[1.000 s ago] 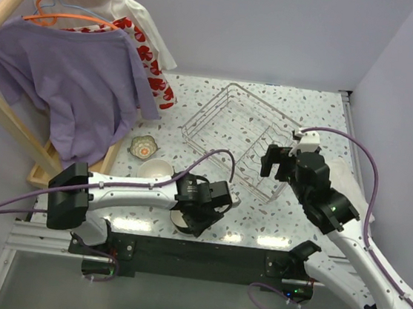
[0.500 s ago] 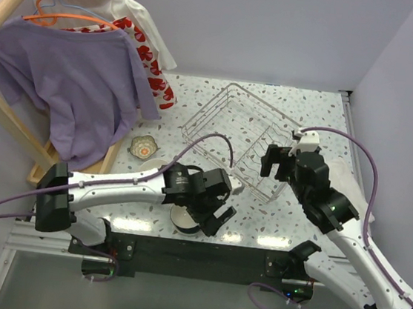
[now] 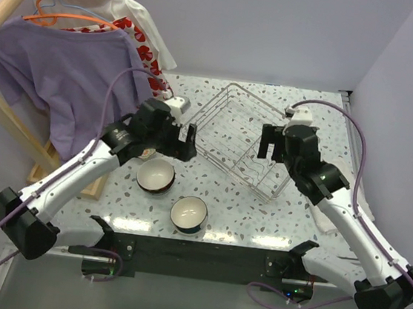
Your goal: Unload the bowls from the dish rack
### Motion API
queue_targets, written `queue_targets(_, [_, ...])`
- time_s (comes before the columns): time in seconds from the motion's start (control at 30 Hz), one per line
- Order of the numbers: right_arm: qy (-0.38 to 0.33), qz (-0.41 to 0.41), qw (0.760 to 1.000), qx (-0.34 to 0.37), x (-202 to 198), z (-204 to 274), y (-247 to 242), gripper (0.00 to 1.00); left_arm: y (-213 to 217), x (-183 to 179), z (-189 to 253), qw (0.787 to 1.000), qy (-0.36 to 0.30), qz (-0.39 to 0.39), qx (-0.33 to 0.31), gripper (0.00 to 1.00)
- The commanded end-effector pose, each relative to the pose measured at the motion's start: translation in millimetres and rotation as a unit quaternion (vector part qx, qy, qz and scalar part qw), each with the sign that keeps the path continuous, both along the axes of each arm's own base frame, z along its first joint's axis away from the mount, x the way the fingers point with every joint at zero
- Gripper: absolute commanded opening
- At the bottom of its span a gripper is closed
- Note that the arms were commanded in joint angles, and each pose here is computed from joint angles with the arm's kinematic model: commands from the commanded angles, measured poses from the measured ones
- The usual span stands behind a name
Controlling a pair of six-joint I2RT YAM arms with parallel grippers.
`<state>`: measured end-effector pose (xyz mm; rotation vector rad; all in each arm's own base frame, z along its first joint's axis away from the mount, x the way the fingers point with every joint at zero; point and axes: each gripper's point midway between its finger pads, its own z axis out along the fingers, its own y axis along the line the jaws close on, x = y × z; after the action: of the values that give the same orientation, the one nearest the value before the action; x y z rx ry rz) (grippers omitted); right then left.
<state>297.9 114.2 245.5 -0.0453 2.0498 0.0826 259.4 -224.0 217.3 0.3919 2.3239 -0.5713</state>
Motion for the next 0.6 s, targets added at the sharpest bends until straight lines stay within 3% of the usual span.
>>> queue_targets(0.0, [-0.019,-0.055,0.998,0.011,12,39,-29,0.99,60,28,40,0.994,-0.083,0.075,-0.008,1.0])
queue_targets(0.1, [-0.029,-0.1,0.995,0.009,5,49,-59,0.99,117,27,74,0.975,-0.149,0.166,0.015,1.0])
queue_targets(0.13, [-0.034,-0.121,0.992,0.002,1,52,-71,0.99,145,26,83,0.959,-0.174,0.219,0.046,1.0])
queue_targets(0.23, [-0.055,-0.174,0.983,-0.022,-19,59,-104,0.99,198,-9,127,0.913,-0.261,0.307,0.062,1.0])
queue_targets(0.4, [-0.146,-0.201,0.969,-0.008,-60,88,-133,0.99,235,-56,152,0.875,-0.33,0.351,0.053,1.0])
queue_targets(0.57, [-0.218,-0.211,0.953,0.003,-85,100,-149,0.99,260,-105,169,0.825,-0.423,0.375,-0.006,1.0])
